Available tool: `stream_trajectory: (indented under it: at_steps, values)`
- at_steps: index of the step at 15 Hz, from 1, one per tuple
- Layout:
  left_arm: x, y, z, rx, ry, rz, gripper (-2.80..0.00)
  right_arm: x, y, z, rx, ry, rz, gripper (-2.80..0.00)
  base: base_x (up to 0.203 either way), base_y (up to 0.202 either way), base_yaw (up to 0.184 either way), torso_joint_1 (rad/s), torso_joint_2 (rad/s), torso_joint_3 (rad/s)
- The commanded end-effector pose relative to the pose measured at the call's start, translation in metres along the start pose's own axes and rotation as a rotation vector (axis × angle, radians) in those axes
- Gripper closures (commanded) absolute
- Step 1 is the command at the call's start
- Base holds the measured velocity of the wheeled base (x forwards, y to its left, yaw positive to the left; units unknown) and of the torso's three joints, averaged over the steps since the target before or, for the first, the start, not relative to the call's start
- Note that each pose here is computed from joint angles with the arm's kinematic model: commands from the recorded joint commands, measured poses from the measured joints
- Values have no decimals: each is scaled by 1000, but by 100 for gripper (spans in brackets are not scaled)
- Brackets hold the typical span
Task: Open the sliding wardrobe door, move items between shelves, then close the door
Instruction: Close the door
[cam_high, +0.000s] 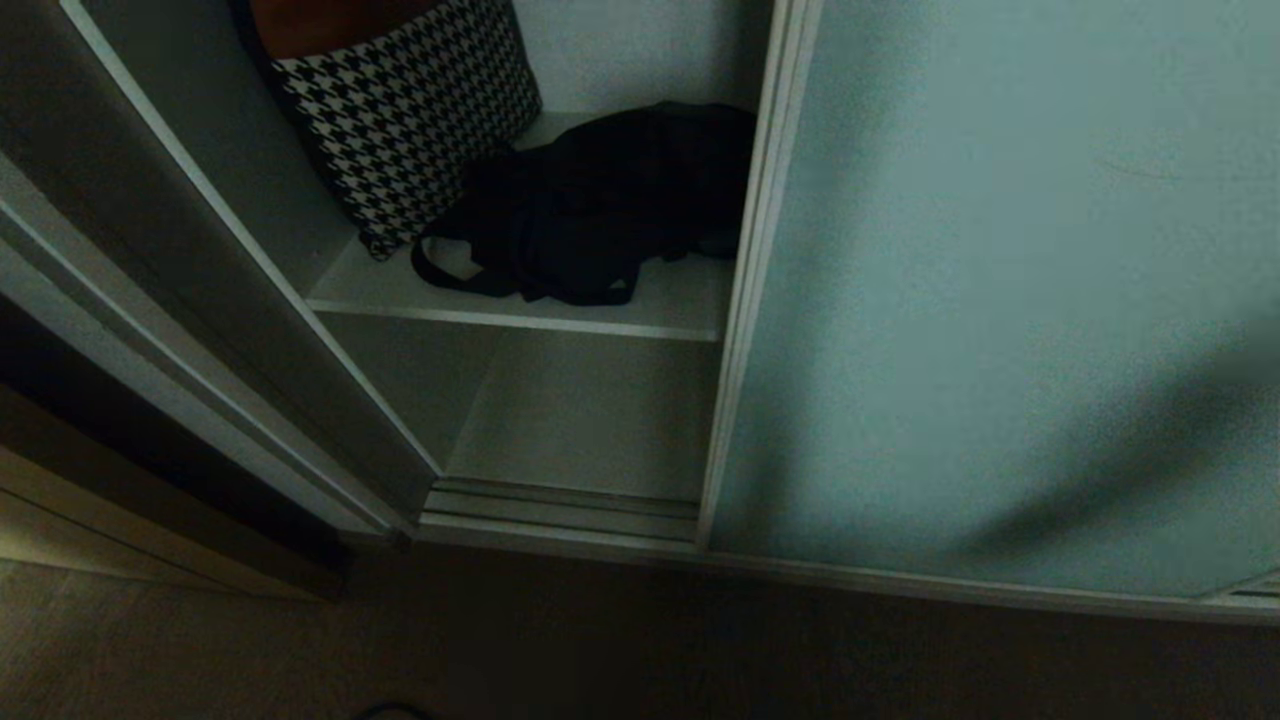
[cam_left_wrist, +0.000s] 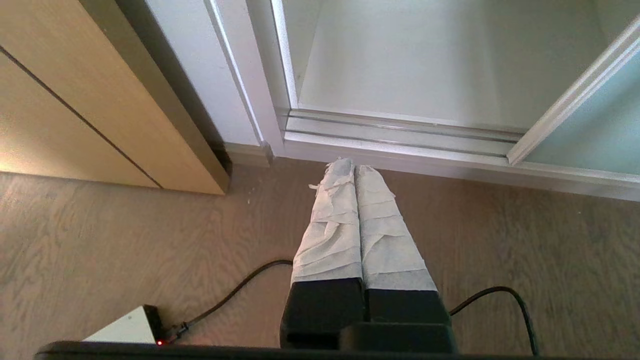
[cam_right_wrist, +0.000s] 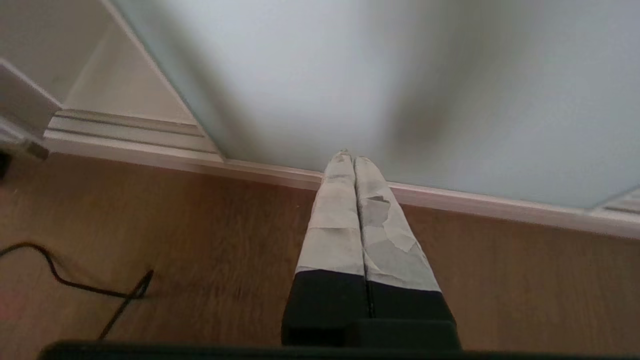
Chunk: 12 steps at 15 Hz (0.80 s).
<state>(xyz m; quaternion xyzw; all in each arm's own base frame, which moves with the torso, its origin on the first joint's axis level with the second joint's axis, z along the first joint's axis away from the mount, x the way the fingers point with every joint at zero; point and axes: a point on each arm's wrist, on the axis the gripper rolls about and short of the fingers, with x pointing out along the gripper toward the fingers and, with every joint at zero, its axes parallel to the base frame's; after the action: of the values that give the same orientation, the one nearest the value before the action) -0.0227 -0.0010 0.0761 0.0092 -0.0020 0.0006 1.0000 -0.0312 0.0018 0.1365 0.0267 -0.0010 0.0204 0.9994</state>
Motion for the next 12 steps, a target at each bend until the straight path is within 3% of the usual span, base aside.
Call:
stream_trajectory:
  at_steps: [1, 4, 12]
  values:
    - [0, 0, 0, 0, 0, 0, 0, -5, -1, -28, -15, -42, 13, 0, 0, 0, 0, 0, 0, 0]
    - [0, 0, 0, 0, 1, 0, 0, 8, -5, -61, -31, -9, -31, 0, 0, 0, 0, 0, 0, 0]
    - [0, 0, 0, 0, 0, -1, 0, 8, -6, -60, -32, -6, -51, 0, 0, 0, 0, 0, 0, 0]
